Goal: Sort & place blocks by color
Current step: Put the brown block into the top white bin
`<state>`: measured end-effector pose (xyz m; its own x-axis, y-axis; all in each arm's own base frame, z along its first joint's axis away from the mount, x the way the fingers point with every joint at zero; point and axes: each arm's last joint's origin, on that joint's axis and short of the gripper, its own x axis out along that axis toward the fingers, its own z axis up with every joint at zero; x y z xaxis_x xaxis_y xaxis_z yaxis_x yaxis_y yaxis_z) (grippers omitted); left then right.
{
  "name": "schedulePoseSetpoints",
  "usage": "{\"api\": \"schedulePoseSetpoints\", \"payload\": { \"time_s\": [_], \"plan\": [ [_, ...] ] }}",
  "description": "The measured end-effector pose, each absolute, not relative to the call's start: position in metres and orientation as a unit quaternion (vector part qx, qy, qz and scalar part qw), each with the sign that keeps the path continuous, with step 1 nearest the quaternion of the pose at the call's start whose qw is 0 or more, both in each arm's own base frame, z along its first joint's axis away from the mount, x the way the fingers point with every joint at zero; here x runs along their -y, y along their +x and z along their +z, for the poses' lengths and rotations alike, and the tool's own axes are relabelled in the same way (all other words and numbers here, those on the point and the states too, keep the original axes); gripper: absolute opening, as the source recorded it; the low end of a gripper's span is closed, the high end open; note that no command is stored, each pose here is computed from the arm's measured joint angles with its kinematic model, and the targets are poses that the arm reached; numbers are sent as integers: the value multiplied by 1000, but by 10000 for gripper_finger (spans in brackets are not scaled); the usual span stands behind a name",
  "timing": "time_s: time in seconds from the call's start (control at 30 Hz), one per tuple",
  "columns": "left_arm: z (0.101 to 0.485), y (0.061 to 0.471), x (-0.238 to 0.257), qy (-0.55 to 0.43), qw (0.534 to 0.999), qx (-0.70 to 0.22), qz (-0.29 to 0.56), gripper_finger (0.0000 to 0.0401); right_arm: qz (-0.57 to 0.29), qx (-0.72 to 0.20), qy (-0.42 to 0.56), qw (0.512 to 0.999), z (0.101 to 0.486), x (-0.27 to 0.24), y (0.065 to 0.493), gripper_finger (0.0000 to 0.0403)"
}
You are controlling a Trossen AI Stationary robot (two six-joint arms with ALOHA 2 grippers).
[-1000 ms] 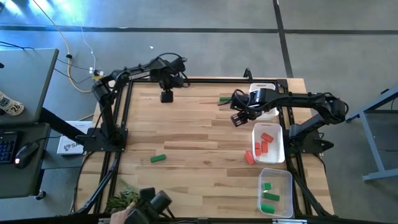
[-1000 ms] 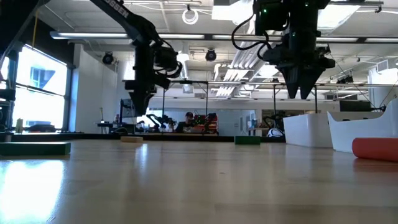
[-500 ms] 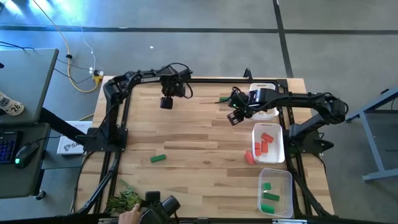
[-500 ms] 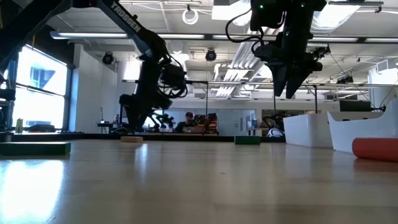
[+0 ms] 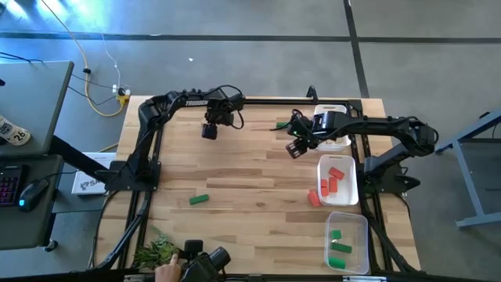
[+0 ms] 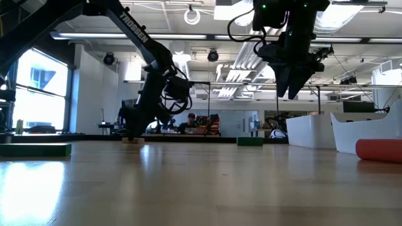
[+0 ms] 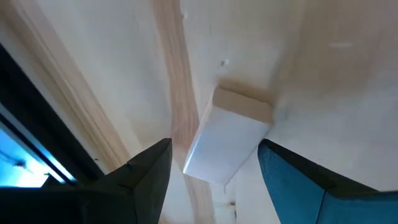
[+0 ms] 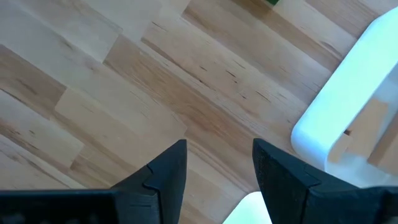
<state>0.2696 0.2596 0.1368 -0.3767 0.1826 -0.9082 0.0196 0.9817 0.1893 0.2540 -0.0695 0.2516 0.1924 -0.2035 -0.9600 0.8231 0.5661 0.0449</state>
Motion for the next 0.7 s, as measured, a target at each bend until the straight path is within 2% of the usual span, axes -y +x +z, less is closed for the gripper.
{"api": "schedulePoseSetpoints", "payload": {
  "time_s": [0.1, 0.47, 0.7],
  "plan": [
    [133, 272, -258, 72, 546, -831, 74, 225, -358, -525, 293, 714, 252, 70, 254, 170],
    [131, 275, -259, 65, 564, -820, 76, 225, -354, -527, 291, 716, 252, 69, 254, 170],
    [124, 275, -261, 74, 543, -832, 88, 225, -346, -530, 299, 714, 251, 69, 254, 170]
  ]
}}
